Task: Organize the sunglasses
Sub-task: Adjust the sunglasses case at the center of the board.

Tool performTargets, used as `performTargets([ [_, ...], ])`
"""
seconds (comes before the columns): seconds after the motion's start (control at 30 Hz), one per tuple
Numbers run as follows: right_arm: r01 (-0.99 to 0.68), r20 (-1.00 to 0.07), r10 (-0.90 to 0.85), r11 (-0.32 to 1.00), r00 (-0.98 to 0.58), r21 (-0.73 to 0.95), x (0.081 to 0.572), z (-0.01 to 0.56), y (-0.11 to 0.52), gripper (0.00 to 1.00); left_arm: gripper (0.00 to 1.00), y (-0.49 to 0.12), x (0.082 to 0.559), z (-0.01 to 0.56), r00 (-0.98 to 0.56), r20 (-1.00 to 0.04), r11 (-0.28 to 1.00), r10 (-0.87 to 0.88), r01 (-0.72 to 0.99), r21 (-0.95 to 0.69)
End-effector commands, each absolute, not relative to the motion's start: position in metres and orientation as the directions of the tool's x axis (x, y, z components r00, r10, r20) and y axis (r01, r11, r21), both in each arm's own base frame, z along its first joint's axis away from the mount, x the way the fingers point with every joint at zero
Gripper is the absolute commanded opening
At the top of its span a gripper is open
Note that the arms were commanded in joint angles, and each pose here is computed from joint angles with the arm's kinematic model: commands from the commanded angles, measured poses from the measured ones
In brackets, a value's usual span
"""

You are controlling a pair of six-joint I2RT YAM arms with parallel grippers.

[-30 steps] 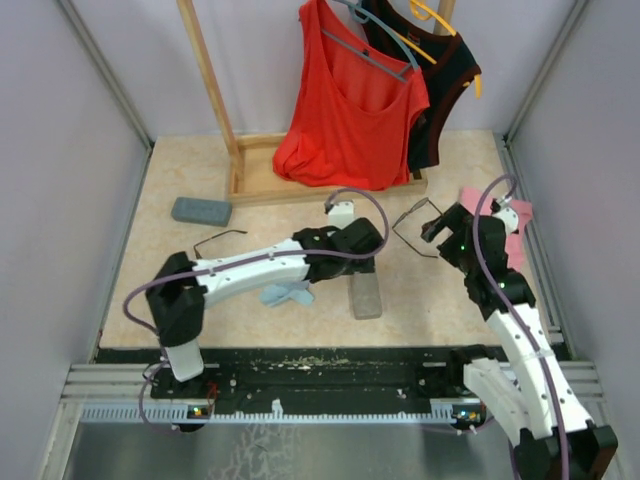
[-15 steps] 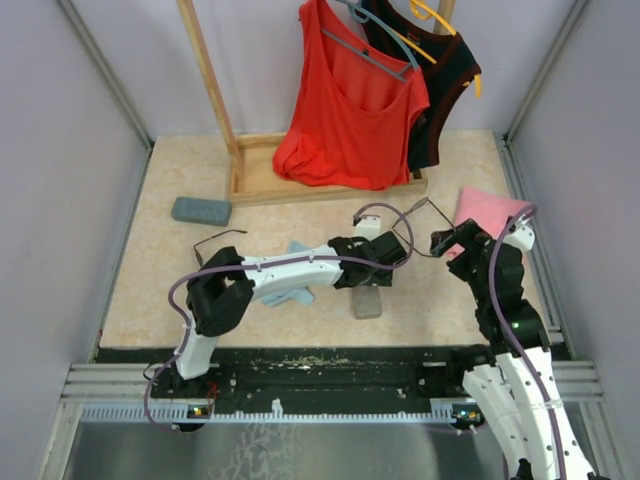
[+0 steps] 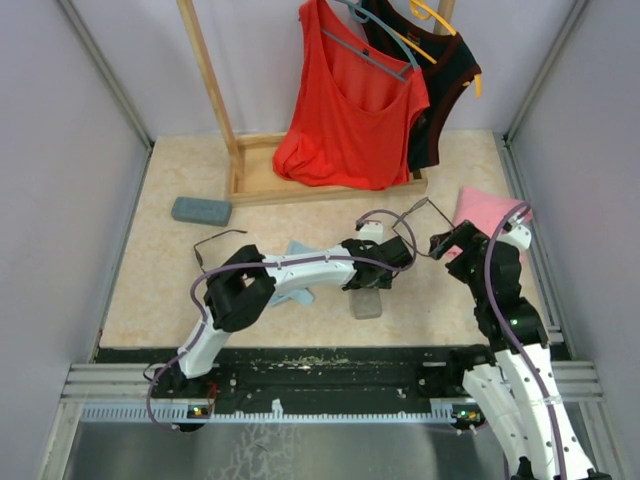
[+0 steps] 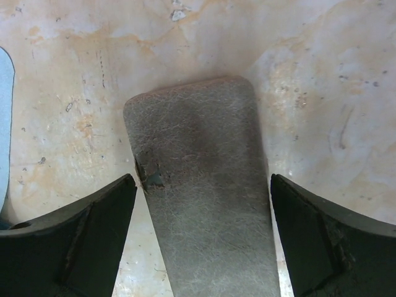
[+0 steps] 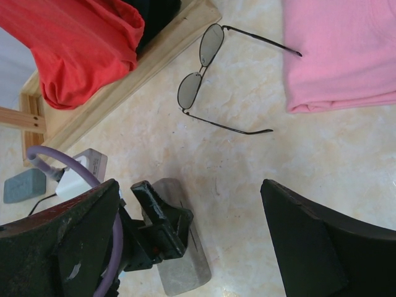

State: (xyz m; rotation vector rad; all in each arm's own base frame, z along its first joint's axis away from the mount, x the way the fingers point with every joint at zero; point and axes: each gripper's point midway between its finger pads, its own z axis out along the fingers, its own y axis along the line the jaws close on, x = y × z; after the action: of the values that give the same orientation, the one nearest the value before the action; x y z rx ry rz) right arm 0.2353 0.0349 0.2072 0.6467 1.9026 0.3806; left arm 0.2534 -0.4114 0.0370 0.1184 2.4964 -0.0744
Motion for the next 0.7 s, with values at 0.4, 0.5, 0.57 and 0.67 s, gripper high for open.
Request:
performTargets([
  [0.4,0.221,-0.757,0.582,0.813,-0.296,0.538,0.242,0.216,0.038,0.94,0.76,-0.410,0.254,0.050,-0.795,-0.607,0.998,0.022,0.056,-0.036],
  [0.5,0.219,-0.757,0.579,0.815,-0.303,0.536,0.243,0.214,0.039,0.94,0.69,-0.410,0.253,0.054,-0.793,-0.608,0.997,0.023,0.067,-0.049],
  [0.57,0.214,-0.757,0.575,0.818,-0.309,0.534,0.243,0.214,0.040,0.94,0.65,-0.408,0.252,0.057,-0.791,-0.610,0.996,0.037,0.080,-0.043],
  [0.67,0.172,-0.763,0.558,0.829,-0.326,0.532,0.245,0.215,0.047,0.93,0.58,-0.403,0.251,0.063,-0.780,-0.618,0.989,0.102,0.145,-0.019],
])
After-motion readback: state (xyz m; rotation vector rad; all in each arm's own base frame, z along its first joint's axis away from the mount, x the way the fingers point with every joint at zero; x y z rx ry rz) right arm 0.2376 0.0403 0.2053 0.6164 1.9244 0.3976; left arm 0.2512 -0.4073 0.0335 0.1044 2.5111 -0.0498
